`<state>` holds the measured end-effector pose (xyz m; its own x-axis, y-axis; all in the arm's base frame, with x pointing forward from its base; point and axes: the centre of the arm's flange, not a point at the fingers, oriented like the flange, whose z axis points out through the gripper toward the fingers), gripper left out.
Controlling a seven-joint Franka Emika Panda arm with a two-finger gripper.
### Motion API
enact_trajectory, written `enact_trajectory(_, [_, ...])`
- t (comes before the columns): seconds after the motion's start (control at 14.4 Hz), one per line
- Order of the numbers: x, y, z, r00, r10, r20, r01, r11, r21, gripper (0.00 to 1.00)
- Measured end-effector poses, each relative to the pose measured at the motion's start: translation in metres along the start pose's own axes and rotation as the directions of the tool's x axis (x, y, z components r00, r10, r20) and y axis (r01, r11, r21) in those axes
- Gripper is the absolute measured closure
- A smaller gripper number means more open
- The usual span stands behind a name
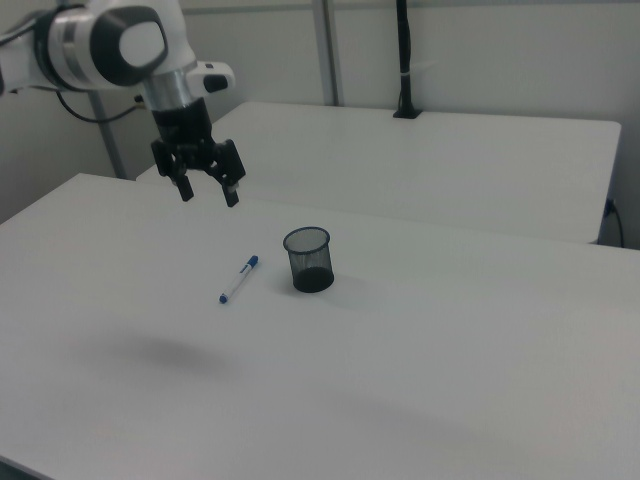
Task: Insert the marker
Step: 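Move the open gripper down toward the white blue-capped marker, then lower the gripper around the marker and close on it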
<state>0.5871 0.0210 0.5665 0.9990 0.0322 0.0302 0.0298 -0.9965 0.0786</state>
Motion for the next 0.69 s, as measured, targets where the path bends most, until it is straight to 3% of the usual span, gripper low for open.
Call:
enact_trajectory(0.21, [0.024,-0.014,0.033,0.999,-0.021,-0.034,0.021,1.000,0.019,0.00])
enact_trajectory(0.42, [0.049,-0.031,0.068,0.997,-0.017,-0.082,0.024,0.996,0.083,0.00])
enact_trajectory(0.69, [0.076,-0.056,0.117,0.989,-0.035,-0.141,0.050,0.993,0.103,0.00])
